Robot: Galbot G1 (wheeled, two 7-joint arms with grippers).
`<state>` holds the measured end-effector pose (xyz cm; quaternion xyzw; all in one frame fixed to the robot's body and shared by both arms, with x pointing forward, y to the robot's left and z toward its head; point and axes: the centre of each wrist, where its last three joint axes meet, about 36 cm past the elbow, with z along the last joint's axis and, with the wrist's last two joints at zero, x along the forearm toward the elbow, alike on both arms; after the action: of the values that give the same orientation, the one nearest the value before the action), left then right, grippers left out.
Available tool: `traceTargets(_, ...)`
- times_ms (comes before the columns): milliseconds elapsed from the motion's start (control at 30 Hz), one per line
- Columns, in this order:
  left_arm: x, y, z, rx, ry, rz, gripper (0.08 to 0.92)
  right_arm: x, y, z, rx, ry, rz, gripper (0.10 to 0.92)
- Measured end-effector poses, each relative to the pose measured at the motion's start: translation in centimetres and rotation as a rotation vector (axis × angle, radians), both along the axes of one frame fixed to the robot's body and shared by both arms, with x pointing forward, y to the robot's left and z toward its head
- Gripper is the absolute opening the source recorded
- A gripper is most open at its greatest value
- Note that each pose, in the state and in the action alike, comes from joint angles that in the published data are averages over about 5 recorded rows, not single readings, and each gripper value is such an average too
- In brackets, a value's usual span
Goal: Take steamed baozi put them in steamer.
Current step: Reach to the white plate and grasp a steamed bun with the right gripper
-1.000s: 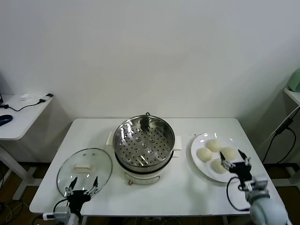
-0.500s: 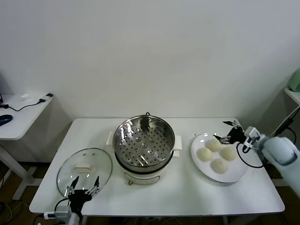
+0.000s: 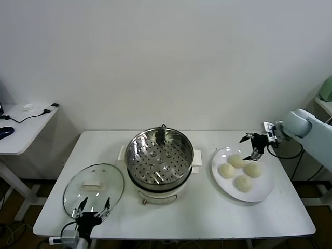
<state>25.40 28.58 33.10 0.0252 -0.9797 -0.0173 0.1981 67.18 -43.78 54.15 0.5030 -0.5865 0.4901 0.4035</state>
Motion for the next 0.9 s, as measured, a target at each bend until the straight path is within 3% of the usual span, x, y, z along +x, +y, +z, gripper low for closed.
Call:
traceTargets(300,-0.4,0.1,-0.3,0.002,0.008,0.003,0.823,3.1,1.3,-2.3,-0.096,0.058,-0.022,0.823)
traceTargets(900,-0.5,0.1,-0.7,0.011,0.007,-0.001,0.823,5.3,4.2,-7.3,-0.132,0.080,-0.065,0.823)
